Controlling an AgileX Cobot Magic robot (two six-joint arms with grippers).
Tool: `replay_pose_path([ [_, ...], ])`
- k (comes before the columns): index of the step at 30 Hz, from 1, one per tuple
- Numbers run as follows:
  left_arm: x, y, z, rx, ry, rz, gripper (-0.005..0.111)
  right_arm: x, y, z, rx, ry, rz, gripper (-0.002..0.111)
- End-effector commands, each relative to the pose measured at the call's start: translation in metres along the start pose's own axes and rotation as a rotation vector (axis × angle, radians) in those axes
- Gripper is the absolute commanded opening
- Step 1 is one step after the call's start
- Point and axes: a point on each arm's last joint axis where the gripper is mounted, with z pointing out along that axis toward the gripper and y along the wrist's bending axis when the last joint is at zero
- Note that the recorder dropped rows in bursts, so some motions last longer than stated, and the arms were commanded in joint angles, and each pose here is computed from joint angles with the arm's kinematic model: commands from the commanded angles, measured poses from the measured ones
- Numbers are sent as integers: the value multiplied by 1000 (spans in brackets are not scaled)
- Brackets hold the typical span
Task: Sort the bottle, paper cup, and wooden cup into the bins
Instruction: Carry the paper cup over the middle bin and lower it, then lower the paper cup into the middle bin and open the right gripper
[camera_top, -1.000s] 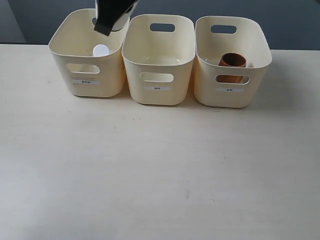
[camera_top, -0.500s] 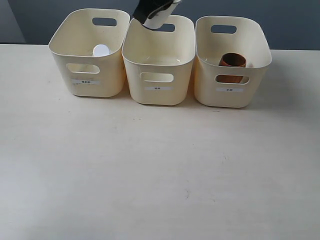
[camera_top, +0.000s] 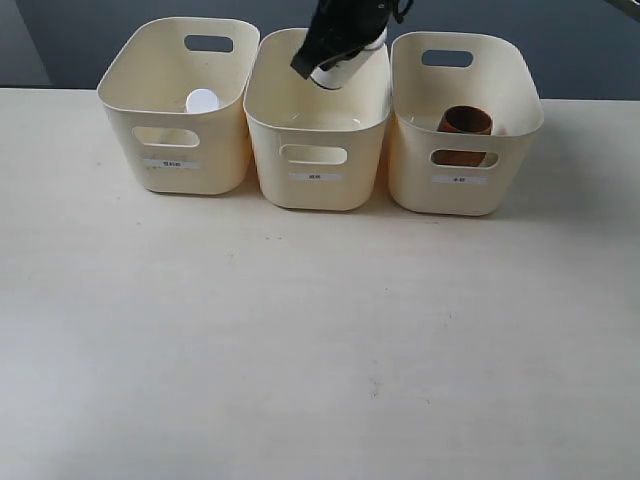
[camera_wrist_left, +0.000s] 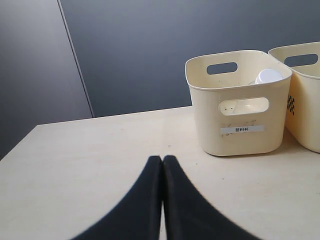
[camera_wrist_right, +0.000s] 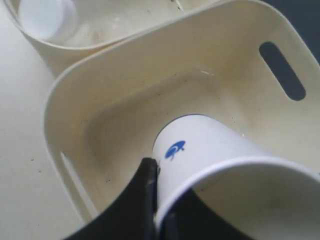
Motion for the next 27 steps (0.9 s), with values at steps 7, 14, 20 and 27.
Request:
replay_pose_path([
  [7, 0, 0, 0, -2, -10, -1, 0, 23, -23, 40, -23, 3, 41, -1],
  [14, 0, 0, 0, -2, -10, -1, 0, 31, -24, 59, -27, 26, -19, -1],
  [20, 0, 0, 0, -2, -10, -1, 0, 33, -21, 73, -61, 14, -66, -1],
  [27, 0, 0, 0, -2, -10, -1, 0, 41, -21, 94, -81, 40, -100, -1],
])
